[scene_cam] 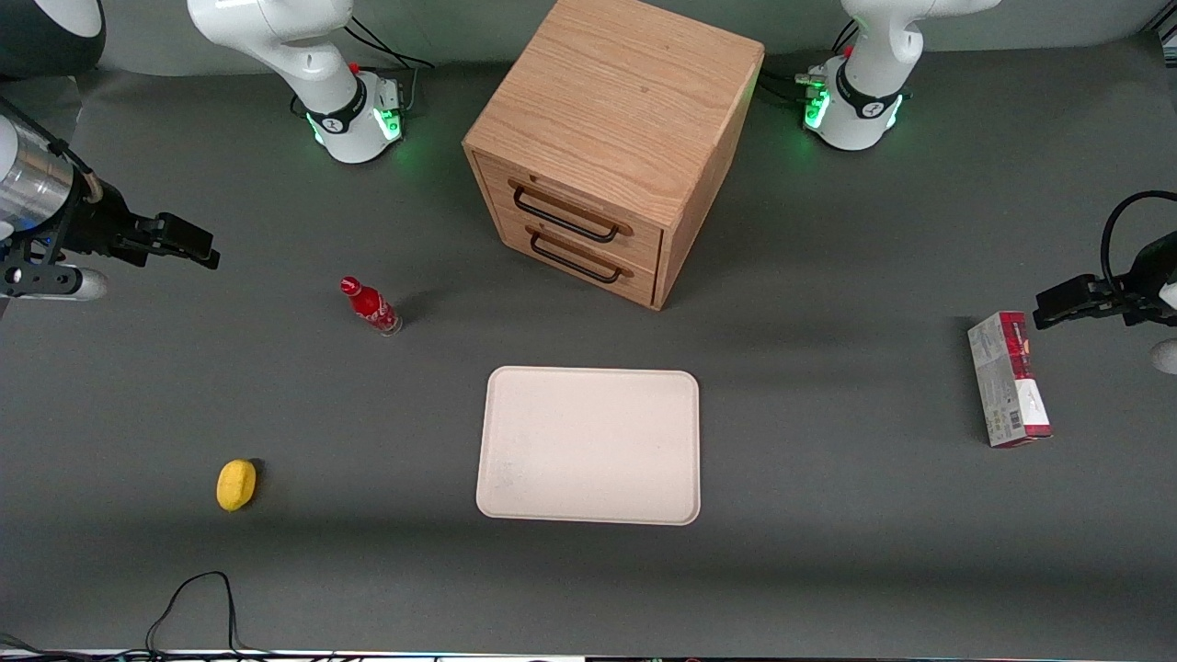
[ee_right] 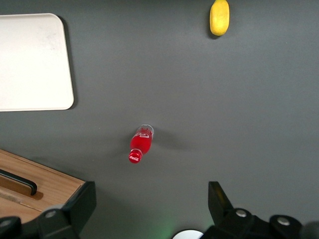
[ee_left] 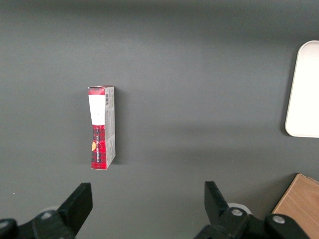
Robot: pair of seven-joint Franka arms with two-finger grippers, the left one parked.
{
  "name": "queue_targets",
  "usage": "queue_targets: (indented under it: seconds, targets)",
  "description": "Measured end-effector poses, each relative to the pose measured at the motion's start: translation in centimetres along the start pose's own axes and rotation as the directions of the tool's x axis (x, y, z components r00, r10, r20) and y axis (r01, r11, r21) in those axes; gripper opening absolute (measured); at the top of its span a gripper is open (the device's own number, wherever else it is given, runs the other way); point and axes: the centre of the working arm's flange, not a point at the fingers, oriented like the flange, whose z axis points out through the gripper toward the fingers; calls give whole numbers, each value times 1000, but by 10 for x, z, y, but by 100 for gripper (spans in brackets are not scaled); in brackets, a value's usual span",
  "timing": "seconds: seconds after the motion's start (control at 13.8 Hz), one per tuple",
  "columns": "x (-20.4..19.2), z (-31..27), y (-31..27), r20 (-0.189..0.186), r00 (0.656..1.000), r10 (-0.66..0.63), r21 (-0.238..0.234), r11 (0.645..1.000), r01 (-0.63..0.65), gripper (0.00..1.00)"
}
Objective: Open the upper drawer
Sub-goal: 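Lift the right gripper and swing it toward the wooden cabinet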
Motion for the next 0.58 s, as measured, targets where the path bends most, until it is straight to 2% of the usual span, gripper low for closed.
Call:
queue_targets:
  seconds: [0.36, 0.43, 0.58]
  targets:
    - [8, 3, -3, 3, 1000, 0, 3, 1000, 0, 100]
    - [10, 6, -8, 10, 1000, -8, 20, 1000, 7, 100]
    - [10, 14, -41, 34, 998, -54, 91, 995, 50, 100]
